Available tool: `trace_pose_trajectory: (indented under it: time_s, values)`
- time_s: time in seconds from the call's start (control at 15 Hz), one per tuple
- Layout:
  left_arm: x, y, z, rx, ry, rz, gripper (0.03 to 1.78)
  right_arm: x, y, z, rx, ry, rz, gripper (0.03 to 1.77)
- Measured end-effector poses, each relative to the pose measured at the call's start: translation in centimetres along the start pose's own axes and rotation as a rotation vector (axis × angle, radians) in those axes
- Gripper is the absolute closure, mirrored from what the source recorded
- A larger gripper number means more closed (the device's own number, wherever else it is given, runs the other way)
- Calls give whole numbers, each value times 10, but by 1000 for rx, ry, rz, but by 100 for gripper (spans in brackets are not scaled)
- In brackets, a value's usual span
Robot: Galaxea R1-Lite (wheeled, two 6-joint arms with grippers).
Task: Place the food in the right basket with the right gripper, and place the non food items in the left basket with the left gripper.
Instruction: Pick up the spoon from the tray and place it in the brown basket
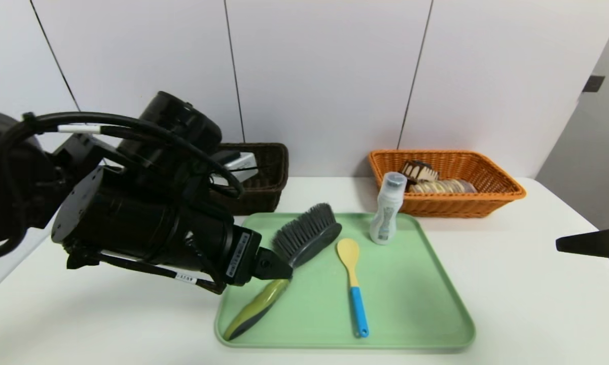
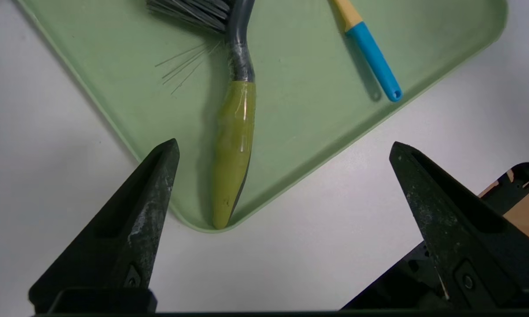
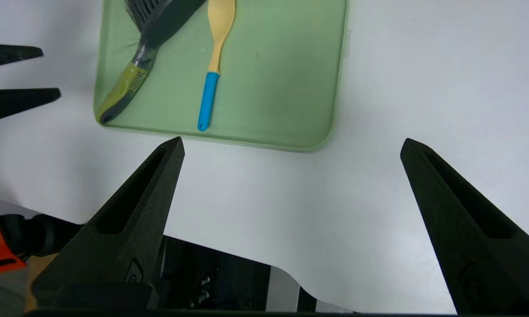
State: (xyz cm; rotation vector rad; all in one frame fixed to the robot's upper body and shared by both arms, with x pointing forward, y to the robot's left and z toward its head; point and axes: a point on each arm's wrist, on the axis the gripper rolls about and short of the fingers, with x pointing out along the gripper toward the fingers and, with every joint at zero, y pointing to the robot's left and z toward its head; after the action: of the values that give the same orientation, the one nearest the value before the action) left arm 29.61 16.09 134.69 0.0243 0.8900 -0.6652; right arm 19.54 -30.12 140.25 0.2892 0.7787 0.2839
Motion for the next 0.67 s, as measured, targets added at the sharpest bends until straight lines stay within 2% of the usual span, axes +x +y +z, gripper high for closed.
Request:
trace_pose_trajectory:
  time_s: [0.2,0.4,0.53,0.67]
  values:
    - [12,-5,1,31,143,19,12,-9,-4,-14,6,-23,9,10]
    - [27,-6,-2,38,233,33,12,-13,-9,-29,7,-16,8,10]
    - [35,-7,0,42,249,41,12,-11,-13,-38,7,-18,11,10]
    - [42,-9,3,55,242,88,12,-4,-16,-44,3,-44,20,10]
